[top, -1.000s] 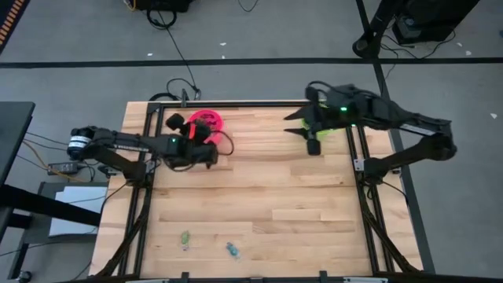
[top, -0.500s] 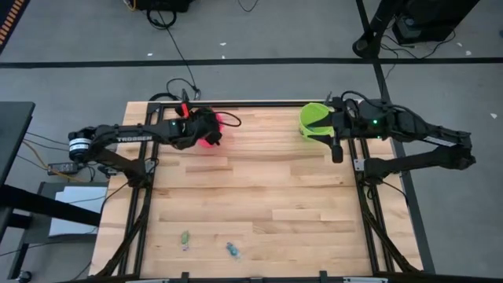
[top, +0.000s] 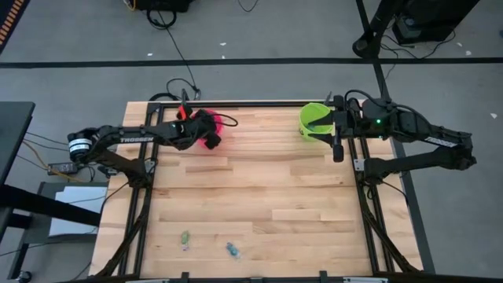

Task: Sort candy by brand, put in halloween buckets
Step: Put the gold red candy into the pink bucket, then put the blue candy into the green bucket

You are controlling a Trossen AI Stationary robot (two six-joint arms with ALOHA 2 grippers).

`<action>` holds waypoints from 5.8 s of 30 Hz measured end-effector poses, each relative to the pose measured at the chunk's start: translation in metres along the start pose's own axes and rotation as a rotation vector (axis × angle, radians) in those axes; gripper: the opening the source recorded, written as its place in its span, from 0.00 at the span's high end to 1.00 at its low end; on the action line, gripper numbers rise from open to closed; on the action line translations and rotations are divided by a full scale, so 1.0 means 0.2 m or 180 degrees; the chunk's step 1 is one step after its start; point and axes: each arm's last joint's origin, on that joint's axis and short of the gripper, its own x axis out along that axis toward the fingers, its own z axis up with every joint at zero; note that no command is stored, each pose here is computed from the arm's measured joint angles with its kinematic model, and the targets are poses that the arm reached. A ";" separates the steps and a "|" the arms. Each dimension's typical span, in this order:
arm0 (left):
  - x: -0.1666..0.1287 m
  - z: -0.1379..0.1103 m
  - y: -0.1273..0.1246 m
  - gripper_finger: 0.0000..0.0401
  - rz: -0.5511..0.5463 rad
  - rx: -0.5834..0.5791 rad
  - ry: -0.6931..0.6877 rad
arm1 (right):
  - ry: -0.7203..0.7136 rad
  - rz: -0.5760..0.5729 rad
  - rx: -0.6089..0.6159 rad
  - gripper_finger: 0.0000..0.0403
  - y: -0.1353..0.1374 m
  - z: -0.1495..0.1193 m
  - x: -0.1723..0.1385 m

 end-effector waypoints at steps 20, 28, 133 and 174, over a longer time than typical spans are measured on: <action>-0.18 0.17 0.06 0.36 -0.0800 -0.0096 -0.0824 | 0.0107 -0.0140 0.0003 0.58 -0.02 0.00 0.11; -0.37 0.29 0.16 0.37 -0.0839 -0.0052 -0.1566 | 0.0250 -0.0433 -0.0133 0.58 -0.11 -0.02 0.26; -0.98 0.37 0.41 0.37 -0.3486 -0.0550 -0.1526 | 0.1698 0.1000 0.3201 0.58 1.43 -0.56 1.35; -0.98 0.33 0.42 0.37 -0.3651 -0.0092 -0.1497 | 0.2029 0.1256 0.3345 0.58 1.63 -0.56 1.62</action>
